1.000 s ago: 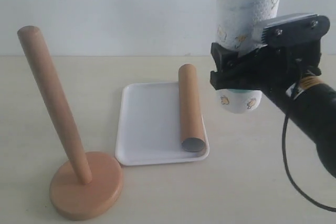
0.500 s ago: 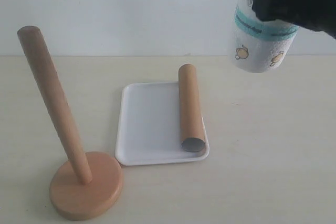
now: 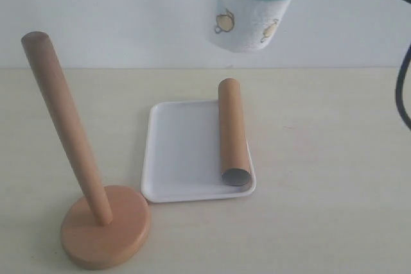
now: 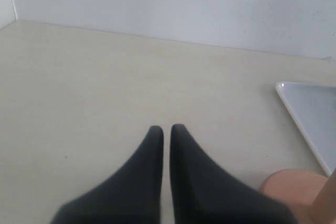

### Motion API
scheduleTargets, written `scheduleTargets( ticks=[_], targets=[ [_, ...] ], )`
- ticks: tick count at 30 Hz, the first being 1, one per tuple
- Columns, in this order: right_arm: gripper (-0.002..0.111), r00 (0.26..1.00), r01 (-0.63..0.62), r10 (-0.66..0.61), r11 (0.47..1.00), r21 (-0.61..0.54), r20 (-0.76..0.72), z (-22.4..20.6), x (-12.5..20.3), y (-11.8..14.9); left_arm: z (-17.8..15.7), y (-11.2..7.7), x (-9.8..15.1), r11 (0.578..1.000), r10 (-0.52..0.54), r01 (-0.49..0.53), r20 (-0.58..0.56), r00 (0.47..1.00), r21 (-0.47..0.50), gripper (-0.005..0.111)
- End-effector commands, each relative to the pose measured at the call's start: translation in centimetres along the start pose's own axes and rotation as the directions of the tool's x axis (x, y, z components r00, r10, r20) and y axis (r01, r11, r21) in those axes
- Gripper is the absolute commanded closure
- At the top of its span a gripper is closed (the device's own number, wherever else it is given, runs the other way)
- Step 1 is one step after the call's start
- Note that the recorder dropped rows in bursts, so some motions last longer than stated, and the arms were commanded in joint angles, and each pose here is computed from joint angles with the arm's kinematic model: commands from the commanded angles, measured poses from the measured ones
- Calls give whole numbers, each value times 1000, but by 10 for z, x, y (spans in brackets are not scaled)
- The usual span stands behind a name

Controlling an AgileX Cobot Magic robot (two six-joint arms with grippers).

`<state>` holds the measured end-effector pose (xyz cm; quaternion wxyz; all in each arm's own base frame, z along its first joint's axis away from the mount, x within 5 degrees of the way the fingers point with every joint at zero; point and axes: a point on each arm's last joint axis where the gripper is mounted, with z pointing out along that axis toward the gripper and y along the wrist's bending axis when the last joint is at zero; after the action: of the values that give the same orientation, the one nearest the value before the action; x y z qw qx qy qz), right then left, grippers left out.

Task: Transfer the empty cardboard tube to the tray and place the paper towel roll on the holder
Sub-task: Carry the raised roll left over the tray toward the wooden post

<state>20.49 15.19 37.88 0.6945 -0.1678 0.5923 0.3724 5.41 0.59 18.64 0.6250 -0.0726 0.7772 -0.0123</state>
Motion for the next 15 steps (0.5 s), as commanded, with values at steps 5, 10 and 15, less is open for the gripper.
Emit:
scheduleTargets(
  ticks=[5, 10, 15],
  targets=[
    [108, 992, -110, 120, 973, -202, 37, 40, -16, 12, 0, 0, 1, 1000, -1, 1, -2, 1000, -2, 103],
    [108, 986, -154, 166, 960, -234, 32, 59, -23, 13, 0, 0, 1, 1000, -1, 1, -2, 1000, -2, 103],
    [108, 984, -161, 175, 950, -269, 29, 69, -26, 23, 0, 0, 1, 1000, -1, 1, -2, 1000, -2, 103]
  ],
)
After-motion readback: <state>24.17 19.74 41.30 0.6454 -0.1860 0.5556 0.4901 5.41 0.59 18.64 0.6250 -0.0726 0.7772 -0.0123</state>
